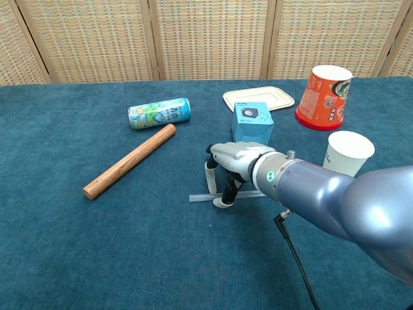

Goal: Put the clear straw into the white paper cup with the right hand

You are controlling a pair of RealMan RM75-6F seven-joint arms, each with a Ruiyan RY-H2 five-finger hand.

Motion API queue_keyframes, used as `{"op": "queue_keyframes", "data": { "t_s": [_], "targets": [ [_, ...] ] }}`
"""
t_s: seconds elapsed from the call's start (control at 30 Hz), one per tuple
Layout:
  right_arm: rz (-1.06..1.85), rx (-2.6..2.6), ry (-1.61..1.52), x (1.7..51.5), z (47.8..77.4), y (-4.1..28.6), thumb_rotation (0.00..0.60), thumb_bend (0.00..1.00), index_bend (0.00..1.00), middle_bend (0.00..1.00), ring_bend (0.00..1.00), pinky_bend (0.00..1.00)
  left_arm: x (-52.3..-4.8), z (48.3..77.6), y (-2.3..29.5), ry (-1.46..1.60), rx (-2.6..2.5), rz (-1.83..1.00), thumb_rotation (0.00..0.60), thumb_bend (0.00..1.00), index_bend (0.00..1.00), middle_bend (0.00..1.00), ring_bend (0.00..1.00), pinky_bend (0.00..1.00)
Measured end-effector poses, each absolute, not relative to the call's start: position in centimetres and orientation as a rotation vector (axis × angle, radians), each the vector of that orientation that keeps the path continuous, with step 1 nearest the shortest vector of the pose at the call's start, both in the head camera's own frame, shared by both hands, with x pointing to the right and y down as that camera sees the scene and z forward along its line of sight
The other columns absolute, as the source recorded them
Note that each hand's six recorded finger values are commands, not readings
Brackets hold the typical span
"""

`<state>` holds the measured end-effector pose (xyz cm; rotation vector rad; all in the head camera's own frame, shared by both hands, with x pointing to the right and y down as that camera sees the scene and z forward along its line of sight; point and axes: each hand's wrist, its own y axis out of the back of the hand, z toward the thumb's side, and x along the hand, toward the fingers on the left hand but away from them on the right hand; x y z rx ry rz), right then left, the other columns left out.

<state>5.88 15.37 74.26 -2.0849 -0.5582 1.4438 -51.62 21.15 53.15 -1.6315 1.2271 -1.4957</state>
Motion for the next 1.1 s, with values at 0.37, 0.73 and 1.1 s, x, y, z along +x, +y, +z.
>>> {"op": "queue_keyframes", "data": {
  "t_s": [0.37,0.73,1.1],
  "targets": [
    [1.426,-2.091,-0.542,5.7,74.1,15.7,0.6,0.49,0.65,0.0,0.0,0.0,-51.6,53.2,21.1,1.227,-1.633,-1.494,0.6,0.15,0.0,0.0,0.0,0.0],
    [1.323,-2.194,-0.592,4.9,71.6,15.7,0.6,0.49,0.66,0.0,0.0,0.0,-51.4,53.4,21.2,1.212,-1.641,-1.498,0.6,0.15,0.0,0.0,0.0,0.0],
    [1.092,-2.477,-0.83,5.5,63.9,13.0,0.6,0.51,0.67,0.01,0.0,0.0,-51.0,53.4,21.4,1.2,-1.645,-1.489,0.6,0.15,0.0,0.0,0.0,0.0]
  ]
}}
